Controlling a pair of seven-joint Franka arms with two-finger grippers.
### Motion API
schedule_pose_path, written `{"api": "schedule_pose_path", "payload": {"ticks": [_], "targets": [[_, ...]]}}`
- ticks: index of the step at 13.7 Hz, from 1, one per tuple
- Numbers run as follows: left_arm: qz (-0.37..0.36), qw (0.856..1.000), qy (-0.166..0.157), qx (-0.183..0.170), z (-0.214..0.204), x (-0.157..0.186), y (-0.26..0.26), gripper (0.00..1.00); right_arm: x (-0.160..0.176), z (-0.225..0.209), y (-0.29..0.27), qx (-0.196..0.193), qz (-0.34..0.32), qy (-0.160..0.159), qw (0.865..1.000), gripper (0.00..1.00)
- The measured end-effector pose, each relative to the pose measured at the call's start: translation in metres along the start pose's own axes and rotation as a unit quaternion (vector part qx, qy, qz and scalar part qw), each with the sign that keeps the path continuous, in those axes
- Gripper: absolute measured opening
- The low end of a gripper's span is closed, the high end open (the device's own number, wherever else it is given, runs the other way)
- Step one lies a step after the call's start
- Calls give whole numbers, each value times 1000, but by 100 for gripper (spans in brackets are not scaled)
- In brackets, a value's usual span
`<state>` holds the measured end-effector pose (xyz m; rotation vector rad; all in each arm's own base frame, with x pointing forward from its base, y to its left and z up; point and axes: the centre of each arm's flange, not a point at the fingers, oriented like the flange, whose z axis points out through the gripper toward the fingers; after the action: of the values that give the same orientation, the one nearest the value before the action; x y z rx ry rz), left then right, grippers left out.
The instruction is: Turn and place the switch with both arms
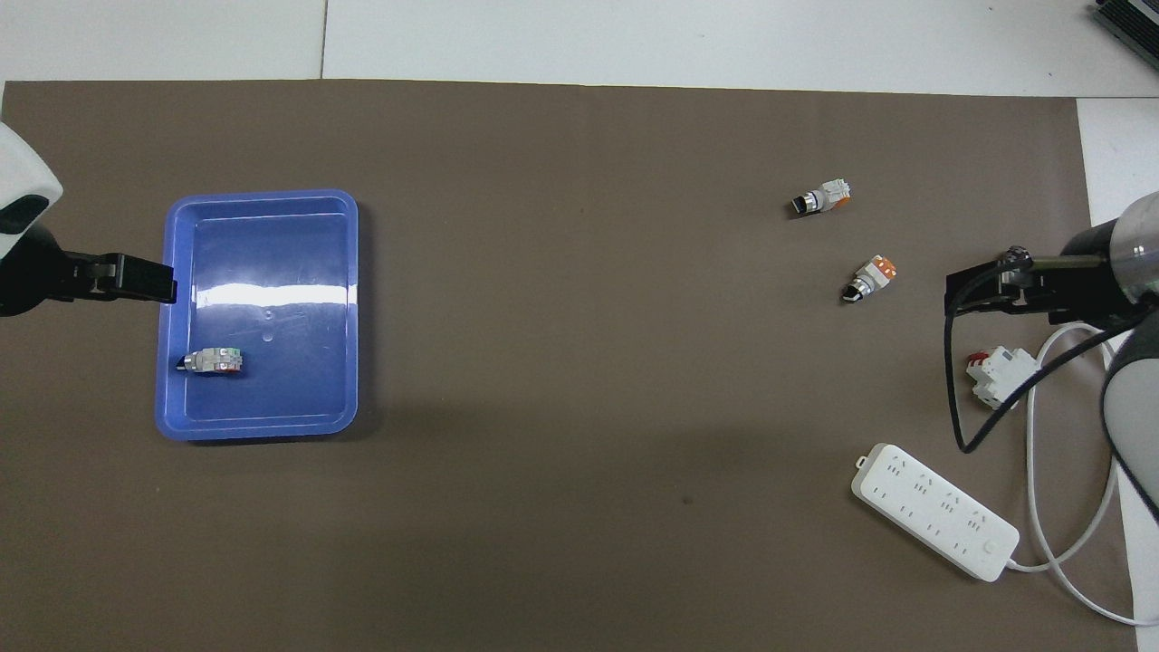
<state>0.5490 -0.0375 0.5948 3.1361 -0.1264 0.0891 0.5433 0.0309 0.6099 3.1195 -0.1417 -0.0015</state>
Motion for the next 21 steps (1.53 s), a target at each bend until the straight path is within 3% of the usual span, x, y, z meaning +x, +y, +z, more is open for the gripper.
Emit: {"api": "schedule_pose_path", "payload": {"ticks": [6,8,11,14,17,21], "targets": [[0,1000,0,0,0,0,0,100,0,0,1,0,-36,0,999,100],[0,1000,0,0,0,0,0,100,1,0,1,0,-85,2,996,100],[0,1000,0,0,0,0,0,100,1,0,2,0,-196,3,981,100],[0,1000,0,0,0,0,0,100,6,4,0,-1,-322,19,946,100],[0,1000,0,0,0,0,0,100,11,20,-1,4,-437,30,899,100],[0,1000,0,0,0,0,0,100,26,50,21,41,-546,33,836,100]]}}
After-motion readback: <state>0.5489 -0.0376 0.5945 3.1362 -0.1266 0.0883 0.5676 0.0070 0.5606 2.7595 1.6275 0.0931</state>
